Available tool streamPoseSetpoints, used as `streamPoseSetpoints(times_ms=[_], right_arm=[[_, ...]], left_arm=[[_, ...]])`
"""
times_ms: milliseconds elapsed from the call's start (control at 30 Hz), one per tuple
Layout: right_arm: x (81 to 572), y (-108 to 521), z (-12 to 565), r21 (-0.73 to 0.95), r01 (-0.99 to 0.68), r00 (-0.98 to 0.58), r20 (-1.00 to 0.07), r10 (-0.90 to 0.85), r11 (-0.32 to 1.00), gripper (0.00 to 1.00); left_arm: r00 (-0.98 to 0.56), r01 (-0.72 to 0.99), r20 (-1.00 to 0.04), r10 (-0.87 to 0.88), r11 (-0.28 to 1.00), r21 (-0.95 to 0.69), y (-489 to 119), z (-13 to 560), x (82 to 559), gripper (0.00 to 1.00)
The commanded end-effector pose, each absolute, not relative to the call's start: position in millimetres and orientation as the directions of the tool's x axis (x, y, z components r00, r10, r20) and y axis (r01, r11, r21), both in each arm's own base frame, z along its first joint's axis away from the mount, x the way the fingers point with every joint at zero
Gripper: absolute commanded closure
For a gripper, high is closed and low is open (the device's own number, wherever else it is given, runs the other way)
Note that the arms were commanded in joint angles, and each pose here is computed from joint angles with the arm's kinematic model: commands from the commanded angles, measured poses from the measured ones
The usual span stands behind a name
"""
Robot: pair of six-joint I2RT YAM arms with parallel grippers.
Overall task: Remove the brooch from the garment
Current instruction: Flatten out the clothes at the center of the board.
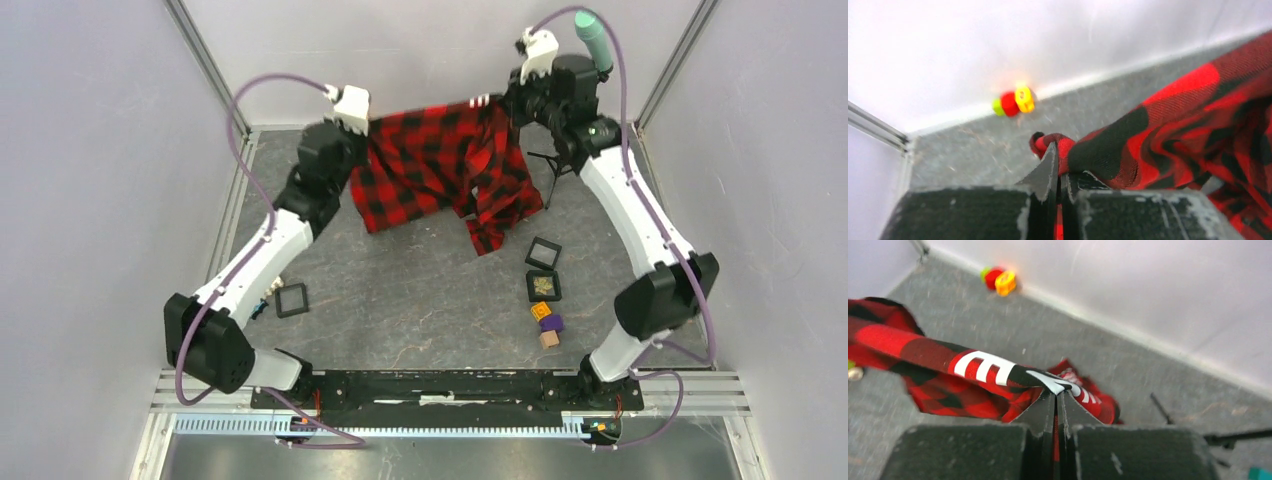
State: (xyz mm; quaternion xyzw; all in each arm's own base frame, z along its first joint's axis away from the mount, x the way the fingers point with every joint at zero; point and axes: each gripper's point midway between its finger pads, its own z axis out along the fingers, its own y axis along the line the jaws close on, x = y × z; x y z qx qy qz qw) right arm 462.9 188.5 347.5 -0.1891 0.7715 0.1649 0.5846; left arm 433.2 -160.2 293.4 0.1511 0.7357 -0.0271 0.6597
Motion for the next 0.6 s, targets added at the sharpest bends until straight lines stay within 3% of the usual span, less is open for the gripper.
streamPoseSetpoints(times_ms=[0,100,167,300,467,533,567], right_arm=[[489,182,450,-0.059,-0.492,-0.030,-0.996,-0.084,0.868,1.00],[467,203,491,-0.084,-0.607,0.064,-0.996,-0.056,0.790,1.00],[438,225,487,-0.105,-0.686,0.083,-0.994,-0.065,0.720,1.00],[377,280,399,-0.085,-0.807,-0.026,-0.984,-0.178,0.585,1.00],[289,324,262,0.076,-0.888,-0.238,-0.920,-0.312,0.453,0.96],[257,326,224,0.120,-0.903,-0.283,-0.890,-0.358,0.413,0.87],[240,324,206,0.144,-0.910,-0.300,-0.875,-0.379,0.388,0.74]], left_arm=[[-0.067,0.290,-0.963,0.260,0.929,0.231,-152,362,436,0.98],[-0.028,0.251,-0.967,0.252,0.939,0.237,-137,400,433,0.98],[-0.019,0.205,-0.967,0.256,0.947,0.247,-120,411,427,0.98],[-0.065,0.072,-0.964,0.257,0.965,0.252,-78,397,417,0.98],[-0.093,-0.131,-0.979,0.182,0.972,0.193,-29,359,394,0.98],[-0.094,-0.172,-0.987,0.131,0.974,0.145,-22,340,384,0.98],[-0.098,-0.200,-0.990,0.106,0.972,0.124,-17,328,379,0.98]])
